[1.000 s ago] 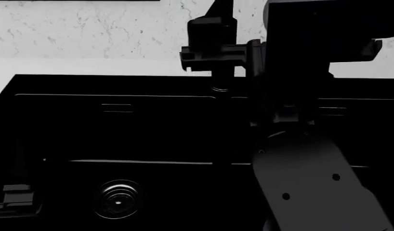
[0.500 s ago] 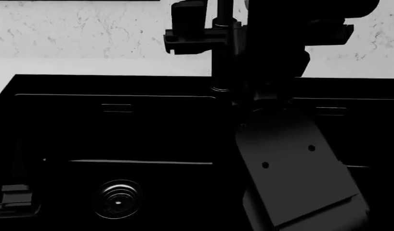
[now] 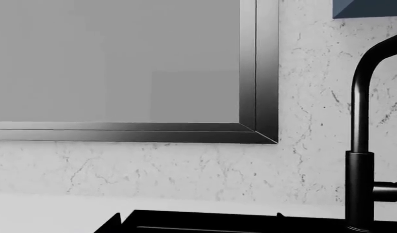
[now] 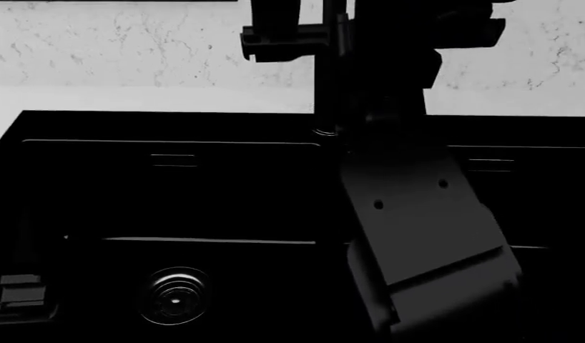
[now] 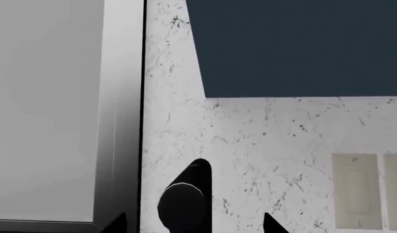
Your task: Turn the sink spout to the right.
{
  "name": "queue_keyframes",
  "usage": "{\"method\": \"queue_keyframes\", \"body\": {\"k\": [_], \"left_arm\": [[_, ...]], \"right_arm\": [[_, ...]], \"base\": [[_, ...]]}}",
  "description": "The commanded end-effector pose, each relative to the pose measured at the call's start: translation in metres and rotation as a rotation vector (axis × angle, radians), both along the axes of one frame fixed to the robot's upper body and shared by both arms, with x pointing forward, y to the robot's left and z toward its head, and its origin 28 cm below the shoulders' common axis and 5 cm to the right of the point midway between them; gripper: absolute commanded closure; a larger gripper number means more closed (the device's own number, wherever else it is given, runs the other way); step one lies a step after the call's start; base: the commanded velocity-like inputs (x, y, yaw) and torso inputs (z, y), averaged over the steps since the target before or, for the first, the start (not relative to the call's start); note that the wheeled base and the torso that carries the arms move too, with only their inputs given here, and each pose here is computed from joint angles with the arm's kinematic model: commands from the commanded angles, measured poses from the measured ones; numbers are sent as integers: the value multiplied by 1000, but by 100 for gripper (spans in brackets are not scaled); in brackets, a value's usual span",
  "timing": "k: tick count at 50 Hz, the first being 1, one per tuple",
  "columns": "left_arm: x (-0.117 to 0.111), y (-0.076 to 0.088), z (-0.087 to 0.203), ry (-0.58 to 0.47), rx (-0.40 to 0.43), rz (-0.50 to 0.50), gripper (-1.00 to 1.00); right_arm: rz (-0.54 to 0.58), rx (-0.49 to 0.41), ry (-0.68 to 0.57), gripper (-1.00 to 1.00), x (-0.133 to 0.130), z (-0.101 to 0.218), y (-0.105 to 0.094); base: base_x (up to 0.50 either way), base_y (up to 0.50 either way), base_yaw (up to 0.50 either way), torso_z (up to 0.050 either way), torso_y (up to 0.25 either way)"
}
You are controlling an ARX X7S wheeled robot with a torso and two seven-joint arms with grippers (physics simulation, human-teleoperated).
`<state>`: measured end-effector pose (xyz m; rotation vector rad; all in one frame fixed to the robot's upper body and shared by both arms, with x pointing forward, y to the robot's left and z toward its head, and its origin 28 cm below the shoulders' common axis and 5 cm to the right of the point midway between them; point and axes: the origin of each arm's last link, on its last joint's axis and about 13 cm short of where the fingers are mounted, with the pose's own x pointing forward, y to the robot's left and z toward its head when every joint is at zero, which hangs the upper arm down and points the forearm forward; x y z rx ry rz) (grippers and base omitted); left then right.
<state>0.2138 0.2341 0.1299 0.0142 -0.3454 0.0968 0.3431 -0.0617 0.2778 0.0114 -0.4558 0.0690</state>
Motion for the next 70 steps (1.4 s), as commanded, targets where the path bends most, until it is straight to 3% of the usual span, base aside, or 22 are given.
{"method": "queue_keyframes", "body": {"k": [1,31,58,70], "left_arm": [[0,0,0,2,-2,0,-100],[0,0,0,2,-1,-1,-100],[-1,0,0,-7,-4,-6,-100],[-1,0,1,-6,-3,-6,-100]], "right_arm": [[-1,-6,8,-100,11,-2,0],[-1,4,-5,-100,20,0,0],[-20,-17,-12,-100,45,-2,-3],[-60,-22,-16,-100,46,0,-11]], "base": [[0,0,0,0,0],[0,0,0,0,0],[0,0,0,0,0],[0,0,0,0,0]]}}
